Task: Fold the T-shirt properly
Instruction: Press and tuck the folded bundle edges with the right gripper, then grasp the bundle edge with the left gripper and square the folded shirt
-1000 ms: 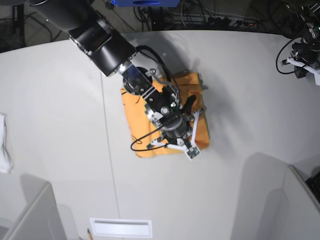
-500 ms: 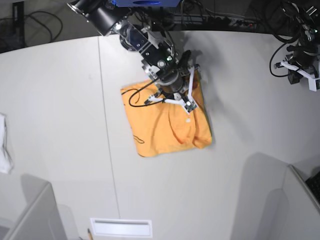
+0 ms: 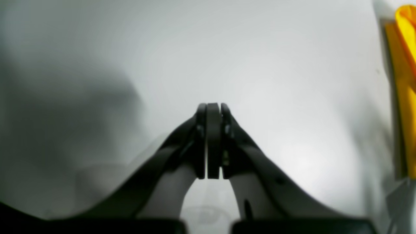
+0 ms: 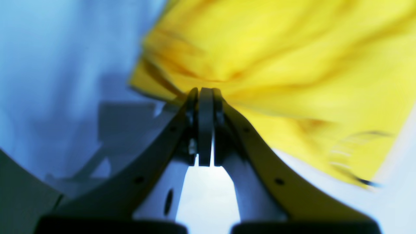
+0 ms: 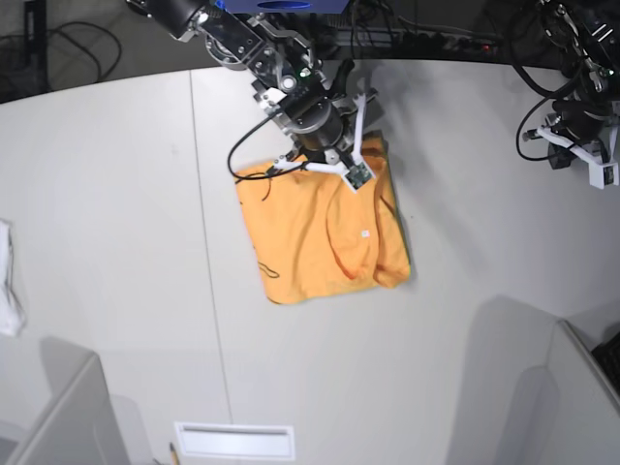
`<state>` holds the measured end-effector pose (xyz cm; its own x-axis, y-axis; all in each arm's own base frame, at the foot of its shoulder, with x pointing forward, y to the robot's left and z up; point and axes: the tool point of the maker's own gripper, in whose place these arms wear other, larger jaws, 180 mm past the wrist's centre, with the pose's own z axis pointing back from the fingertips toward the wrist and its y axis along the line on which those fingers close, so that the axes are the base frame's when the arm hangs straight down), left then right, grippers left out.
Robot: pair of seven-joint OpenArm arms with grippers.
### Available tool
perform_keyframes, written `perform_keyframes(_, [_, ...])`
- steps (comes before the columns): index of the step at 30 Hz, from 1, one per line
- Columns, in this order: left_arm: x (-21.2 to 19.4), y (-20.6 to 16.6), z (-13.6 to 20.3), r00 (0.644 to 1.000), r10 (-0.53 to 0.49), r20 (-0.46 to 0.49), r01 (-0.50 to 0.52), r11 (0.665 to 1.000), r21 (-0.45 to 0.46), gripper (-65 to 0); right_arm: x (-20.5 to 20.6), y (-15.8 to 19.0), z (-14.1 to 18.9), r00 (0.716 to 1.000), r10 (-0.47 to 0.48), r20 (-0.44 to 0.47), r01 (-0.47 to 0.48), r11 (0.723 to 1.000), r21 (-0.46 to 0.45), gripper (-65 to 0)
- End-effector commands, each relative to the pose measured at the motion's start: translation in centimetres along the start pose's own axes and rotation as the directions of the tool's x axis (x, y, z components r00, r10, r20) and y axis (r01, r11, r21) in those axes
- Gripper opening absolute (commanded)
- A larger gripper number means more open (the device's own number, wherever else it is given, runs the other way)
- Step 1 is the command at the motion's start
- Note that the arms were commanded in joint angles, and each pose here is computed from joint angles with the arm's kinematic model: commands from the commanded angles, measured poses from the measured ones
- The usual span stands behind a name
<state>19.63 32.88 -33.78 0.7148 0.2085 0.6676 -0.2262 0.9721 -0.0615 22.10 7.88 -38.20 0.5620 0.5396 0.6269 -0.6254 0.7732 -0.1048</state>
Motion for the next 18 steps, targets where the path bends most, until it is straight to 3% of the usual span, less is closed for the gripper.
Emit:
perform_keyframes(1, [1.4,-1.3,0.1,0.999,-0.025,0.044,0.026,0.999,-0.032,-65.0,1.1,-1.0,0.9,0.998,-0.015,0.058,0.016,1.0,-0.017,-65.0])
perform_keyframes(3, [1.0,-3.5,-0.5,0.999,-0.024,0.039,0.027,0.996,-0.086,-65.0,0.7,-3.6,1.8,0.994,-0.061,0.086,0.067,0.995,-0.07,-65.0])
perform_keyframes(6, [1.0,-7.1,-1.3,0.997,0.059,0.056,-0.045,0.974,-0.221,-65.0,-1.7,-7.5,2.6,0.982,-0.162,0.094,0.175,0.971,-0.161,-65.0])
perform_keyframes(10, [1.8,-10.9,-1.2,0.968,0.242,0.071,-0.191,0.887,-0.42,-65.0,-6.2,-10.2,3.7,0.963,-0.265,0.046,0.268,0.931,-0.248,-65.0])
perform_keyframes(11, [1.9,-11.4,-1.2,0.959,0.276,0.066,-0.218,0.865,-0.453,-60.2,-7.1,-10.4,4.0,0.959,-0.283,0.032,0.281,0.924,-0.26,-65.0])
perform_keyframes(14, [2.6,-12.9,-1.5,0.929,0.367,0.04,-0.286,0.784,-0.552,-34.7,-9.7,-10.7,4.8,0.945,-0.327,-0.01,0.31,0.905,-0.291,-65.0])
perform_keyframes(18, [2.3,-16.5,-2.9,0.931,0.363,-0.041,-0.305,0.711,-0.634,-11.8,-11.7,-10.6,5.8,0.932,-0.36,-0.044,0.329,0.891,-0.313,-65.0])
